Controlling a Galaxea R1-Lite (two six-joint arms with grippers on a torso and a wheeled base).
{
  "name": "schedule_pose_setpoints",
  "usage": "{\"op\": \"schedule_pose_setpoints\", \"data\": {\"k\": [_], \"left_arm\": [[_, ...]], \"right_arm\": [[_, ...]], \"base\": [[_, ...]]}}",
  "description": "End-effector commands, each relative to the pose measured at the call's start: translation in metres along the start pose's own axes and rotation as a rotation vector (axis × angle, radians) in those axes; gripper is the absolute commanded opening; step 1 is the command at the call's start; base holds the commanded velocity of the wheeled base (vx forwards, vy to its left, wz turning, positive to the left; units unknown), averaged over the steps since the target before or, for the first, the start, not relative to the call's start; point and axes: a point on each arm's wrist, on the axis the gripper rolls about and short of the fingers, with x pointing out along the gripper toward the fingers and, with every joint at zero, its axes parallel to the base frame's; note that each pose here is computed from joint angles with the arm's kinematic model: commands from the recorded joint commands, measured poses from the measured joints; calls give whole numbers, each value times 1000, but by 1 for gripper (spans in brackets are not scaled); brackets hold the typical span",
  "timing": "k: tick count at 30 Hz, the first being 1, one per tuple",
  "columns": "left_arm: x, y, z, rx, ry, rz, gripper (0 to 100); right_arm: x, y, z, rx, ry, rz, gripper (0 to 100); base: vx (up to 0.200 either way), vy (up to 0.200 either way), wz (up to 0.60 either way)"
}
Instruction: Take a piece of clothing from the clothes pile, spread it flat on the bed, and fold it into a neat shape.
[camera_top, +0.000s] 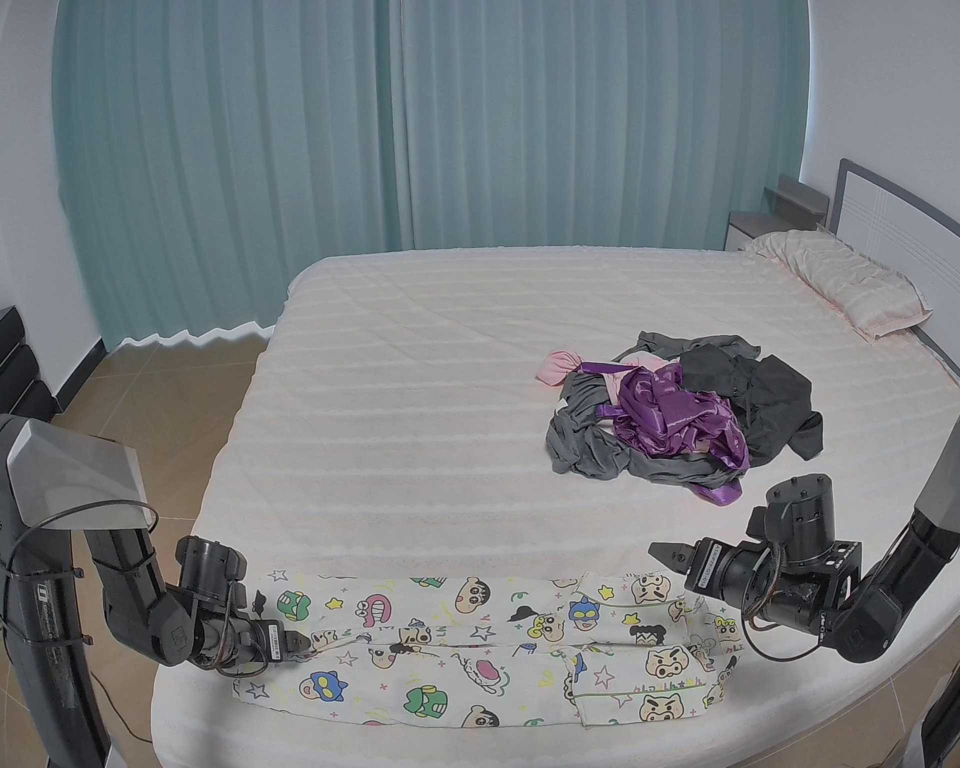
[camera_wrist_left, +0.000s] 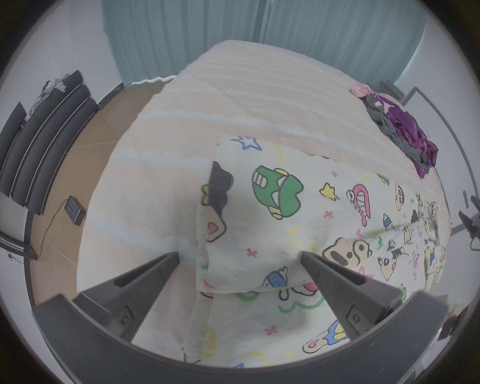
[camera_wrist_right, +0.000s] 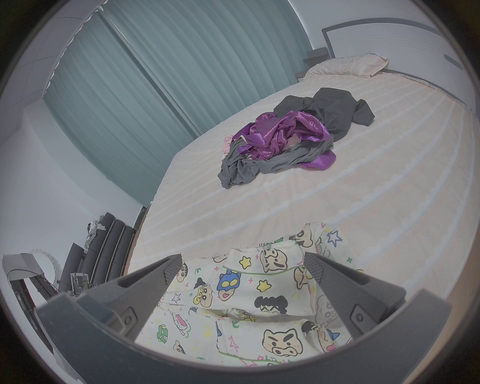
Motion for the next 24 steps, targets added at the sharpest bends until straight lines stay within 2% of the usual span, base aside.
{"op": "schedule_pose_setpoints", "data": {"k": [1,5,6,17,24], "left_arm": [[4,-3,-7,16,30,1,100],[6,-4,-5,16,27,0,100],[7,-4,-4,16,23,0,0],[2,-2,2,-8,-4,-1,0],[-8,10,11,-53,-50,7,0]], "right_arm": [[-2,0,-4,-9,14,1,100],[-3,1,-5,-10,14,4,100],[-4,1,-6,-13,16,6,100],[-3,1,-9,-20,29,3,100],[-3,1,-9,-20,29,3,100]], "base": [[0,0,0],[0,0,0],[0,0,0],[0,0,0],[0,0,0]]}}
